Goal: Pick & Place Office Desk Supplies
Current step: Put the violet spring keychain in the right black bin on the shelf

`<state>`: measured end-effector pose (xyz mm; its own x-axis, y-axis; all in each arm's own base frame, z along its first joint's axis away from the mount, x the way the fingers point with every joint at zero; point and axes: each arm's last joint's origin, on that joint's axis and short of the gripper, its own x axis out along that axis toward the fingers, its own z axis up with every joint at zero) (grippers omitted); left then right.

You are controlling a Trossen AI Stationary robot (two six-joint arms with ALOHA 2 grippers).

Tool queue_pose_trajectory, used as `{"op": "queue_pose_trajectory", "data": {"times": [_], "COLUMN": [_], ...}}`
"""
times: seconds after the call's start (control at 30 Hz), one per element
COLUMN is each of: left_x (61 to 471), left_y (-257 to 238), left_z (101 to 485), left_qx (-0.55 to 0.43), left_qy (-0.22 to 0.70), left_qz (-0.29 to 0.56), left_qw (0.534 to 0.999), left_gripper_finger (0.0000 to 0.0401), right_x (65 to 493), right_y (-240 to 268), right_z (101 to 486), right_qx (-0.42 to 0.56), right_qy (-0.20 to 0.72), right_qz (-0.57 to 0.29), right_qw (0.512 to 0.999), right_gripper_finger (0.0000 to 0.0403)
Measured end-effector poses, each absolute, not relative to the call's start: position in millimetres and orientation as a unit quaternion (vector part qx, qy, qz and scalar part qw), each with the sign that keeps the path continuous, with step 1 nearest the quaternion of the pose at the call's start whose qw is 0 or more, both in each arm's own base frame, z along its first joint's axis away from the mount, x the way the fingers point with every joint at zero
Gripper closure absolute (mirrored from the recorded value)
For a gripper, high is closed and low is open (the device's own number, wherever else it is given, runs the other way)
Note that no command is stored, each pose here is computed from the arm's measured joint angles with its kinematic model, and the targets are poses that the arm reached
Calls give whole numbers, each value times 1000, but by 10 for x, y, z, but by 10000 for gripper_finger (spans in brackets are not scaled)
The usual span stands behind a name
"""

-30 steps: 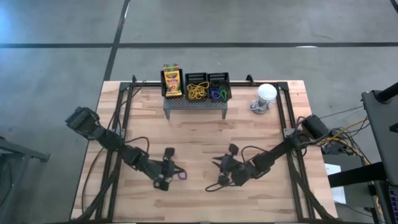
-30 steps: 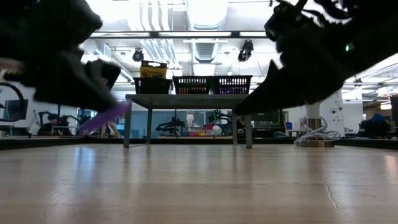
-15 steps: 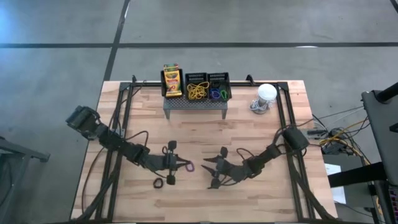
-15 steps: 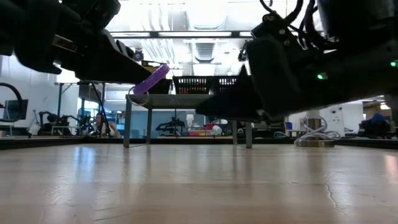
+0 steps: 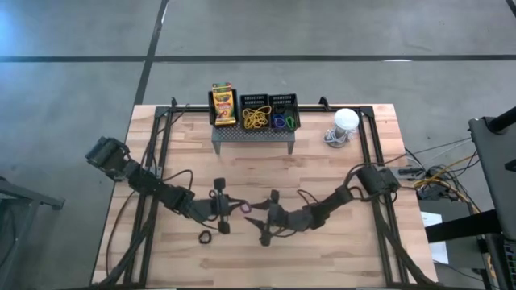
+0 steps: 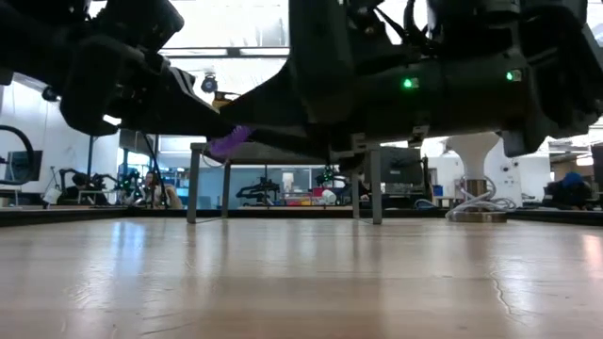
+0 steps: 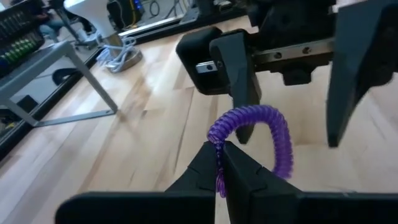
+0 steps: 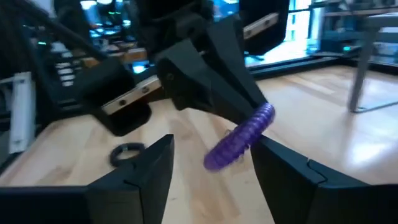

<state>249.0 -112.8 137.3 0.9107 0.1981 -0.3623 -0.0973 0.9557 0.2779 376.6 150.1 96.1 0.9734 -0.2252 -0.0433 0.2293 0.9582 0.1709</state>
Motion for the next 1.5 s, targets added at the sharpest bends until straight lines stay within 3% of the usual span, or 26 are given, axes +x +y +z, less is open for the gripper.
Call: {"op": "queue_pose_trajectory", "data": {"times": [0.13,0.27,0.37,0.43,0.57,0.7,0.8,1.0,1.27,1.5], "left_x": [2485,2482,2480,2480,2489,2437,2348,2131,1822,1624], "left_y": [-1124,-1122,-1120,-1121,-1125,-1175,-1215,-1363,-1628,-1781], "left_z": [1366,1358,1354,1354,1436,1638,1758,1716,1601,1572], "left_qx": [130,132,135,143,145,160,172,181,159,147], "left_qy": [200,203,206,207,200,205,235,274,323,336], "left_qz": [79,79,78,76,75,61,48,12,-62,-92], "left_qw": [968,967,966,965,966,964,955,945,931,926], "left_gripper_finger": [393,378,348,315,234,164,137,141,171,184], "right_x": [3806,3829,3814,3789,3705,3545,3401,3237,3193,3105], "right_y": [1482,1472,1477,1478,1470,1347,1052,123,-913,-1199], "right_z": [957,971,976,978,1170,1792,2291,2966,2993,2879], "right_qx": [79,61,45,32,-1,-47,-70,-18,54,74], "right_qy": [35,37,49,65,106,136,163,214,250,281], "right_qz": [-146,-175,-176,-176,-191,-258,-334,-409,-434,-458], "right_qw": [986,982,982,982,976,955,926,887,864,840], "right_gripper_finger": [228,292,357,378,378,380,380,381,351,294]}}
